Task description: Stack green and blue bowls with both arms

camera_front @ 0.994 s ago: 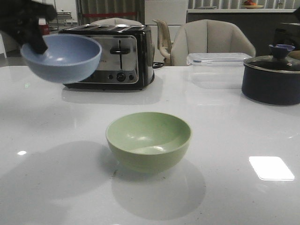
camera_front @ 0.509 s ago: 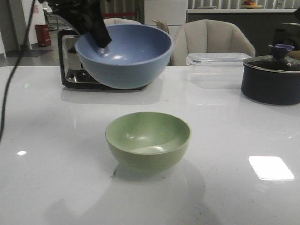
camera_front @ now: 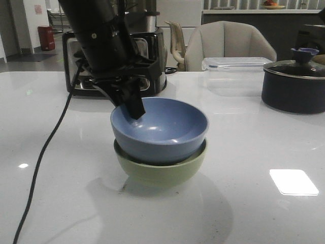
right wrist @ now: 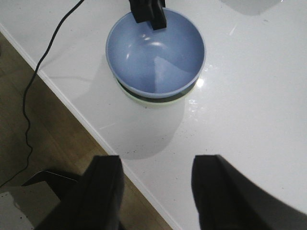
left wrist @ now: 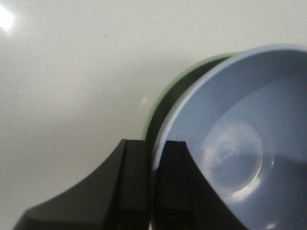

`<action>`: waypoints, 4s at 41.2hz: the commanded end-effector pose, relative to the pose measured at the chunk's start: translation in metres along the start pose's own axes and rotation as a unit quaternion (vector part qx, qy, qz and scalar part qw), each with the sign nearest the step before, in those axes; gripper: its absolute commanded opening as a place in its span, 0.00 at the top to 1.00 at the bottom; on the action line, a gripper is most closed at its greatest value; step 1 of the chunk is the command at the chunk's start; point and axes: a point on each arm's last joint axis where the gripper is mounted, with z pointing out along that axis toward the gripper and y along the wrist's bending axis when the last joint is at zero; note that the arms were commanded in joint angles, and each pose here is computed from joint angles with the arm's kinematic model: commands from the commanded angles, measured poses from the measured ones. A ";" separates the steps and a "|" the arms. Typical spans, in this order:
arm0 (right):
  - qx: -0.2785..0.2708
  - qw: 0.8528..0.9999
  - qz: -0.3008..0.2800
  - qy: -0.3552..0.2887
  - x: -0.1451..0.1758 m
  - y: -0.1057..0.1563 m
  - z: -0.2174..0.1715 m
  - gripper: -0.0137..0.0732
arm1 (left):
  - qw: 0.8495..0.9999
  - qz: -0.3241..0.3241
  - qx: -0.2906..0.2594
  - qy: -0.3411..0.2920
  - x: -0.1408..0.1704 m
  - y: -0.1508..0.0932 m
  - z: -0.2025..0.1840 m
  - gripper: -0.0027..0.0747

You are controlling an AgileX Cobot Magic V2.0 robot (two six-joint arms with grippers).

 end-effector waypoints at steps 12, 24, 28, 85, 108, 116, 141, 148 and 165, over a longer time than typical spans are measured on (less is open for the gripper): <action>0.008 0.999 -0.007 -0.046 -0.012 -0.001 -0.008 0.33 | 0.998 -0.006 0.016 -0.056 -0.012 -0.010 -0.028 0.39; 0.008 0.999 -0.007 -0.046 -0.012 -0.001 -0.008 0.33 | 0.991 0.017 0.007 -0.135 -0.006 -0.025 -0.106 0.35; 0.010 0.998 -0.007 -0.055 -0.014 -0.001 -0.008 0.33 | 0.986 0.029 0.007 -0.166 0.009 -0.037 -0.145 0.35; 0.044 0.999 0.031 -0.008 0.008 -0.007 -0.009 0.59 | 0.921 0.060 -0.057 -0.380 0.251 -0.067 -0.202 0.62; 0.044 0.998 0.031 -0.012 0.008 -0.007 -0.009 0.80 | 0.923 0.060 -0.055 -0.377 0.251 -0.067 -0.202 0.84; 0.044 0.998 0.031 -0.012 0.008 -0.007 -0.009 0.80 | 0.923 0.060 -0.055 -0.377 0.251 -0.067 -0.202 0.84; 0.044 0.998 0.031 -0.012 0.008 -0.007 -0.009 0.80 | 0.770 -0.113 -0.322 -0.539 0.337 -0.036 -0.175 0.84; 0.044 0.998 0.031 -0.012 0.008 -0.007 -0.009 0.80 | 0.747 -0.110 -0.327 -0.569 0.343 -0.026 -0.141 0.84; 0.043 0.999 0.032 -0.010 0.008 -0.007 -0.009 0.80 | 0.711 -0.109 -0.317 -0.618 0.352 -0.023 -0.117 0.84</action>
